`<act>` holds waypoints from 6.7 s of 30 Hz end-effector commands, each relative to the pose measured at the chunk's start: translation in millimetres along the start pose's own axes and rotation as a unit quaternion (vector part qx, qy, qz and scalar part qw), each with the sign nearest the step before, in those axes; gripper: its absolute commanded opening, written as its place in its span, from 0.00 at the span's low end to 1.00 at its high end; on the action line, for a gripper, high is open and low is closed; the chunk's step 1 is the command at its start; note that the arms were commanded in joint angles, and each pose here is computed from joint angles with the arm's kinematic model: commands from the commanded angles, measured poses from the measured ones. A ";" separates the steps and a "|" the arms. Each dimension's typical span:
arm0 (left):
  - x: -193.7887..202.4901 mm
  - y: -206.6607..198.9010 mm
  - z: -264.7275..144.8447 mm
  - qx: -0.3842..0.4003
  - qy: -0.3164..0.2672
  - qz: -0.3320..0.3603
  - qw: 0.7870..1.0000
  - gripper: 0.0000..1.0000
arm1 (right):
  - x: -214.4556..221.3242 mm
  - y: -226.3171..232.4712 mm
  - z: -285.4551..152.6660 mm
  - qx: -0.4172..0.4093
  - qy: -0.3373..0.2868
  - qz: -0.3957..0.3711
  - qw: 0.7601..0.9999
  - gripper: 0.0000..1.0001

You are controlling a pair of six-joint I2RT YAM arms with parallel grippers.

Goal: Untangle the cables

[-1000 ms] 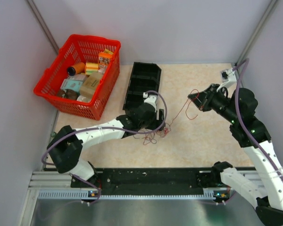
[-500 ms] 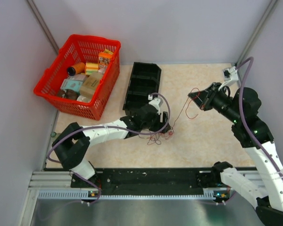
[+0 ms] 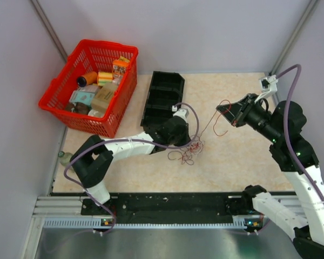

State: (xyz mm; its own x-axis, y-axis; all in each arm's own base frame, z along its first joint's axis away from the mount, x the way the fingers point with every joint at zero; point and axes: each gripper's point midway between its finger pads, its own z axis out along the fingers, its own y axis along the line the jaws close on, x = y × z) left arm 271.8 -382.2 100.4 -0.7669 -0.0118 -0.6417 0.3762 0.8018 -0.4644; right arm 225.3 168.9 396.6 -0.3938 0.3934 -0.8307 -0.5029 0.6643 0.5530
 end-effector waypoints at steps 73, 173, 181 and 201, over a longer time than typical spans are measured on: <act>-48.6 39.9 -223.2 0.026 -0.187 0.058 0.980 0.73 | -24.8 -114.5 0.2 0.298 -0.011 -0.116 0.947 0.00; 22.1 127.0 -163.3 -0.128 -0.145 -0.137 0.972 0.75 | -59.8 -110.3 214.5 0.274 -0.051 -0.223 0.934 0.00; 37.7 125.3 -158.3 -0.095 -0.138 -0.134 0.977 0.76 | -96.4 -107.9 299.3 0.247 -0.080 -0.267 0.928 0.00; 40.0 106.4 -163.8 -0.037 -0.135 -0.135 0.981 0.76 | -32.0 -173.2 409.9 0.235 -0.112 -0.285 0.923 0.00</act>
State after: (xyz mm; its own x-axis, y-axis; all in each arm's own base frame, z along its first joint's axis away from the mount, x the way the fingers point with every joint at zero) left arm 189.1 -196.6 100.7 -0.7059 -0.3465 -0.6178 0.1047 0.8116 -0.5748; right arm 636.8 300.7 228.8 -0.1288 -0.1251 -0.9837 -0.1732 0.9796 -0.1019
